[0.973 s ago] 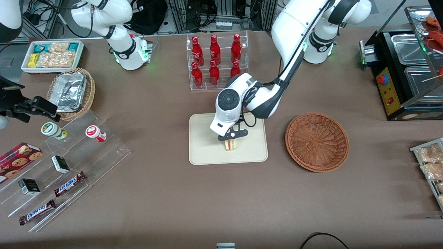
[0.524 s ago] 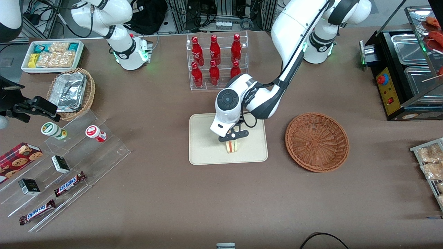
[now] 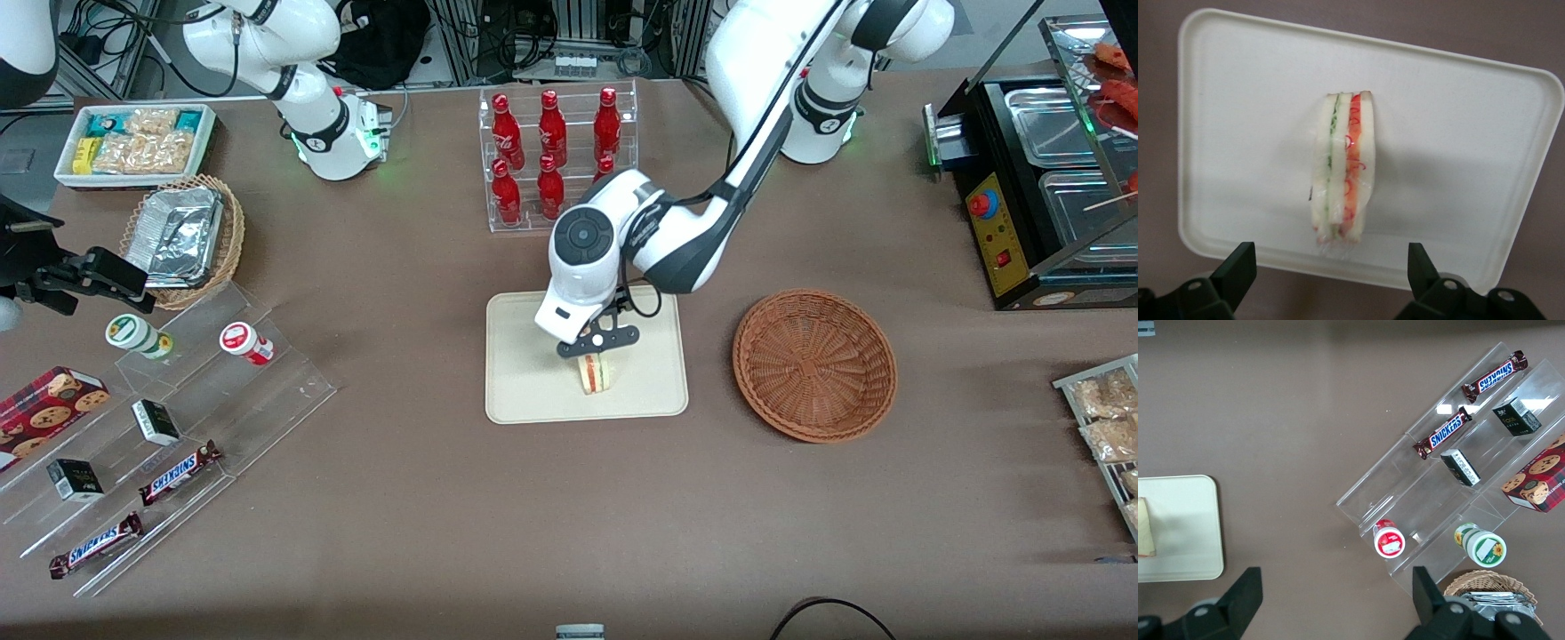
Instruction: Place sandwich from basket to tray
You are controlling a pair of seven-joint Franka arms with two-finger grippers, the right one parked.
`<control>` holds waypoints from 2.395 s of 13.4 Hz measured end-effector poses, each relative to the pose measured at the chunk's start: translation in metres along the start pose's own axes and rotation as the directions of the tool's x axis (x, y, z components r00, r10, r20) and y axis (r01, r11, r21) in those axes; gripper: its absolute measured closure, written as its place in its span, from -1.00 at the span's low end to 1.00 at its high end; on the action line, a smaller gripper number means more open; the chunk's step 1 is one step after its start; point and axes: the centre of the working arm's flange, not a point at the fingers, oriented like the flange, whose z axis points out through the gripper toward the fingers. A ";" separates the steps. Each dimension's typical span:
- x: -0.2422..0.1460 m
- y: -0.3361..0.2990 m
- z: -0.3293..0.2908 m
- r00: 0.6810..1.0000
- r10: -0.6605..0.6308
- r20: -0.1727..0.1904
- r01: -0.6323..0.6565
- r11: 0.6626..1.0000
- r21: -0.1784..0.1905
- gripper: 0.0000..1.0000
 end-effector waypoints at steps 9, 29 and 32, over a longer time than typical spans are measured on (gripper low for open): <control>0.085 -0.127 -0.083 0.999 -0.030 0.041 0.027 0.995 0.094 -1.00; 0.083 -0.409 -0.210 0.970 0.218 0.111 -0.223 0.974 0.035 -1.00; 0.076 -0.415 -0.234 0.972 0.211 0.099 -0.216 0.976 0.042 -1.00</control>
